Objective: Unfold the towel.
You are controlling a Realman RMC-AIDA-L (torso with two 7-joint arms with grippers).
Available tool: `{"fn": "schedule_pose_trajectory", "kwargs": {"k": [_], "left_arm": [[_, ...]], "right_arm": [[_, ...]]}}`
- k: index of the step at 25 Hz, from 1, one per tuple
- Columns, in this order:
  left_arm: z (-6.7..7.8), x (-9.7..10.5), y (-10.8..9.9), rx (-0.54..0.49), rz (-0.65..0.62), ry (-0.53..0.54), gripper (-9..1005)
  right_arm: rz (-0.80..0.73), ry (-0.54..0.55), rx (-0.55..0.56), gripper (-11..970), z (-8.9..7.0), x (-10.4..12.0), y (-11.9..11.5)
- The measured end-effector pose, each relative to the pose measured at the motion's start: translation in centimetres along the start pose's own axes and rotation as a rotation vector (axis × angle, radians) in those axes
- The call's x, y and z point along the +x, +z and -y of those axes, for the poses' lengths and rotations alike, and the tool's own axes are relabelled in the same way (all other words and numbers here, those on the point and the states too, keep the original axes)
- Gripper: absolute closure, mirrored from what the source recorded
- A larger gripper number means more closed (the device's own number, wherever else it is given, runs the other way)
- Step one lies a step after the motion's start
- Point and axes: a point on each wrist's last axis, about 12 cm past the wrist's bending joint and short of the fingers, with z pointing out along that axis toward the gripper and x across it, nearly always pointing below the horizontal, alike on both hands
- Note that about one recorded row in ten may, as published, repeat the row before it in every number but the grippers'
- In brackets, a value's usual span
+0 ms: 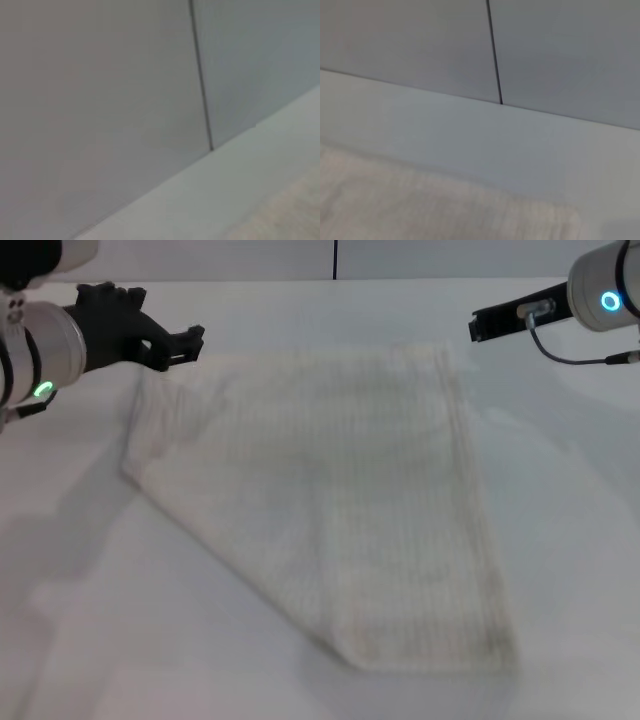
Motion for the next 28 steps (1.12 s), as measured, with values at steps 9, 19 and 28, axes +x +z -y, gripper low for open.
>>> {"fn": "schedule_pose_trajectory", "kwargs": {"k": [9, 19, 28], "left_arm": [[2.9, -0.8, 0.9, 0.155, -0.060, 0.050, 302], [7.1, -0.3, 2.6, 0.268, -0.077, 0.097, 325], [8.7, 0.4, 4.3, 0.329, -0.105, 0.066, 345]], "right_arm": [[-0.162, -0.051, 0.025, 961, -0.9, -0.4, 3.7], [-0.185, -0.088, 0.052, 962, -1.7, -0.8, 5.7], [-0.185, -0.085, 0.057, 962, -1.7, -0.8, 5.9]]}}
